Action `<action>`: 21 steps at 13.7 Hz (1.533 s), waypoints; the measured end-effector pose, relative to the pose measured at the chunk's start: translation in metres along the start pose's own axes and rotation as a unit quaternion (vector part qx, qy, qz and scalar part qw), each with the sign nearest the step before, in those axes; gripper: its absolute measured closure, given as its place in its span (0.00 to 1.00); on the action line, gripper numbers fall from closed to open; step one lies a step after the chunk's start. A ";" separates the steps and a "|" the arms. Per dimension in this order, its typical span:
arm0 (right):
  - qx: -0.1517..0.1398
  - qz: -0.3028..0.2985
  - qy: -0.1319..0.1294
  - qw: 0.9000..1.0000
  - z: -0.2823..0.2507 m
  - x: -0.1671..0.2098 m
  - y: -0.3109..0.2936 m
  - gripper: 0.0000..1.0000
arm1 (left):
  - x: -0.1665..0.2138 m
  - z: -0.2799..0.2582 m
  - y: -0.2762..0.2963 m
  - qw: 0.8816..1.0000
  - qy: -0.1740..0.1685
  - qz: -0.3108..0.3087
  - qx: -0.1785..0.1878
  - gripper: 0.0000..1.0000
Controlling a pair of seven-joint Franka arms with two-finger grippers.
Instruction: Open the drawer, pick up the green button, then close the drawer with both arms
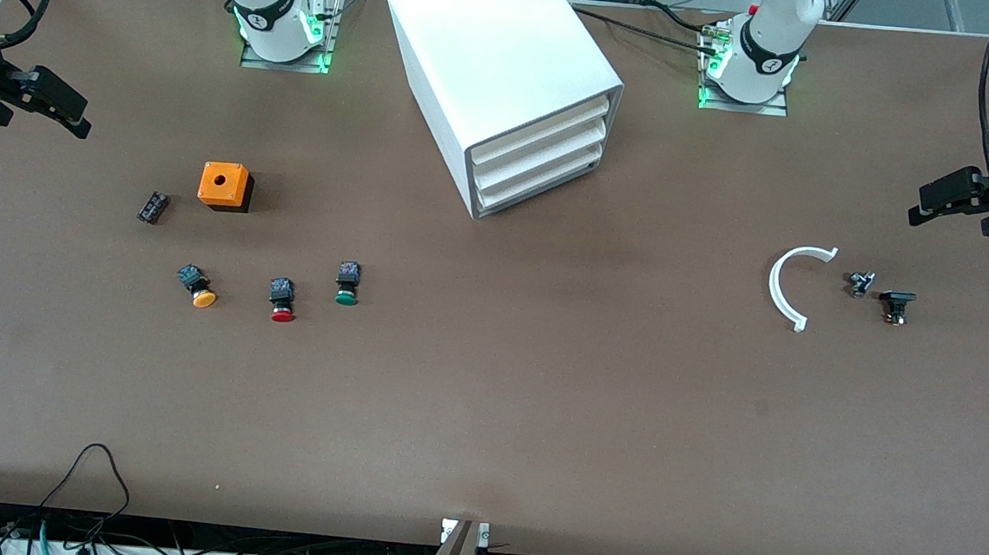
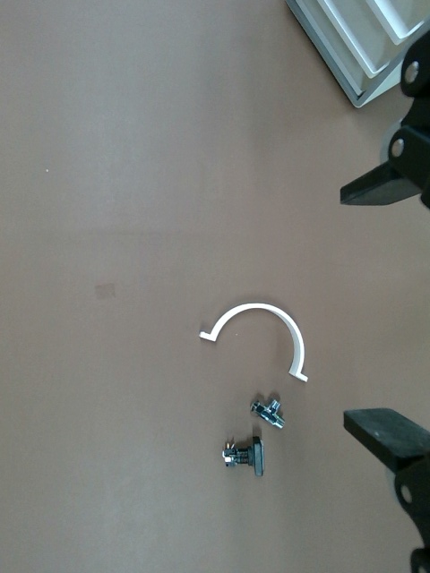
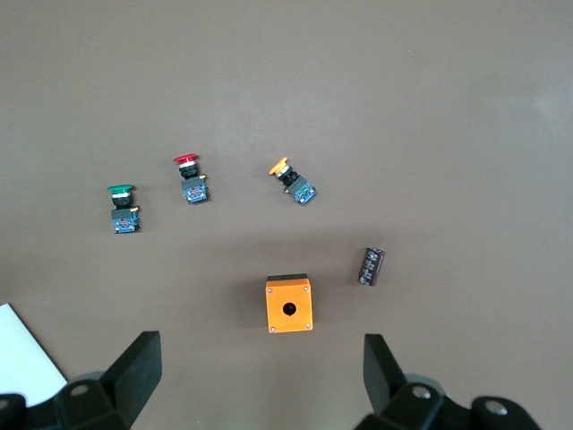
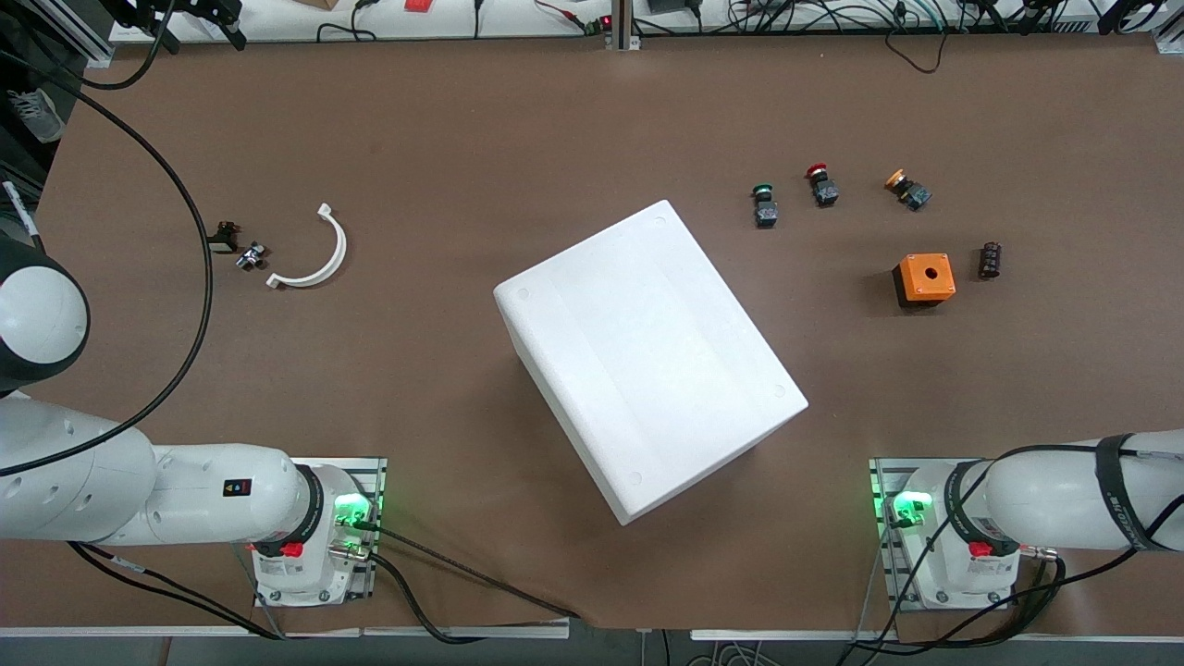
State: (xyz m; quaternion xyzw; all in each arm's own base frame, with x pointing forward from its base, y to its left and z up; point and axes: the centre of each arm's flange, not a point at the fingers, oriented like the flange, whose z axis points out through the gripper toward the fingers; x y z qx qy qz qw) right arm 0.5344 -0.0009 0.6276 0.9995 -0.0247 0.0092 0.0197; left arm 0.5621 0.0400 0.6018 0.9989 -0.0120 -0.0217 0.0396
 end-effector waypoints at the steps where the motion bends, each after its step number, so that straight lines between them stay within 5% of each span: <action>1: 0.000 -0.012 0.000 1.000 0.000 0.000 0.000 0.00 | 0.000 0.000 -0.001 1.000 0.001 0.000 0.000 0.00; 5: 0.000 -0.031 0.000 1.000 0.000 0.000 0.001 0.00 | 0.012 0.009 -0.004 1.000 0.025 -0.002 0.003 0.00; 21: 0.000 -0.027 -0.008 1.000 0.001 -0.002 0.009 0.00 | 0.017 0.018 0.014 1.000 0.022 -0.003 0.002 0.00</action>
